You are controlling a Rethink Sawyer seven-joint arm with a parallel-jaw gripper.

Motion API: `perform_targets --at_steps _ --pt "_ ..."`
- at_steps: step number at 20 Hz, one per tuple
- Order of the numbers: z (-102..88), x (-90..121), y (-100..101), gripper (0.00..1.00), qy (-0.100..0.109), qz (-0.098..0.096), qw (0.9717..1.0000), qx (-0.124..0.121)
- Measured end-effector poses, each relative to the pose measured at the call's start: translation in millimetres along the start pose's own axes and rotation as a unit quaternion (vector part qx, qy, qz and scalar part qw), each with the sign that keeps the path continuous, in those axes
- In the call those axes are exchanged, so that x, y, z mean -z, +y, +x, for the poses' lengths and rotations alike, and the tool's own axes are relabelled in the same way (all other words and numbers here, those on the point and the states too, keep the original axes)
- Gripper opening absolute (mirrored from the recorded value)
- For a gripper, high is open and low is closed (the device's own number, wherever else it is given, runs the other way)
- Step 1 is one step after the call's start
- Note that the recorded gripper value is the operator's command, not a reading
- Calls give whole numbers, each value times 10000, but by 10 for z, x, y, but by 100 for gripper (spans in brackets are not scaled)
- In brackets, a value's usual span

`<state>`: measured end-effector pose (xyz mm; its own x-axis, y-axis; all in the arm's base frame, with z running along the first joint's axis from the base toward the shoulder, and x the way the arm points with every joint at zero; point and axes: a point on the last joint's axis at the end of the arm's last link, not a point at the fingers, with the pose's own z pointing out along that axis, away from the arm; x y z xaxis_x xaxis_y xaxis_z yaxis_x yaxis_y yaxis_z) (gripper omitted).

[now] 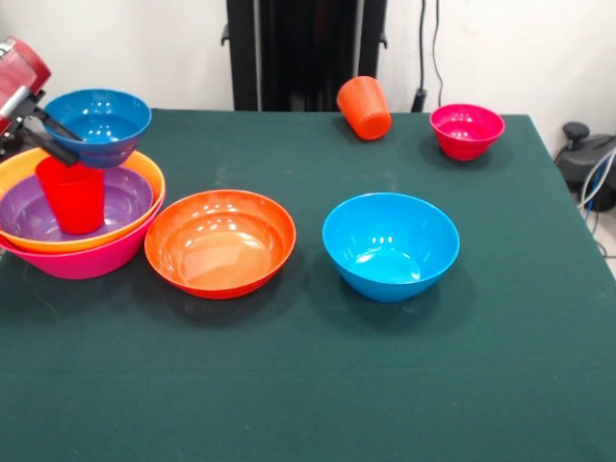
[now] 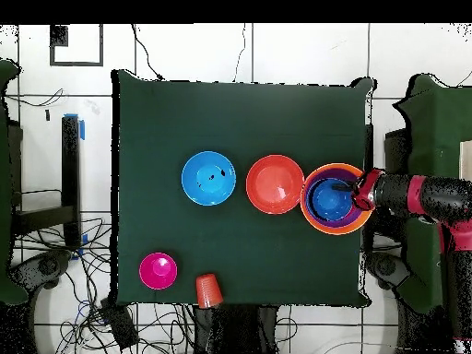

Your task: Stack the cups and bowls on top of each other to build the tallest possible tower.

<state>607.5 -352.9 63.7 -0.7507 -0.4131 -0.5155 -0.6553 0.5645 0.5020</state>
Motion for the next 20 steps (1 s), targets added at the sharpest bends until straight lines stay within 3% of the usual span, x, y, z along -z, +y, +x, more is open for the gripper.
perform_targets --at_steps 7,20 --pt "-62 66 -113 0 50 15 9998 184" --pt "-54 212 -276 0 36 218 9987 460"
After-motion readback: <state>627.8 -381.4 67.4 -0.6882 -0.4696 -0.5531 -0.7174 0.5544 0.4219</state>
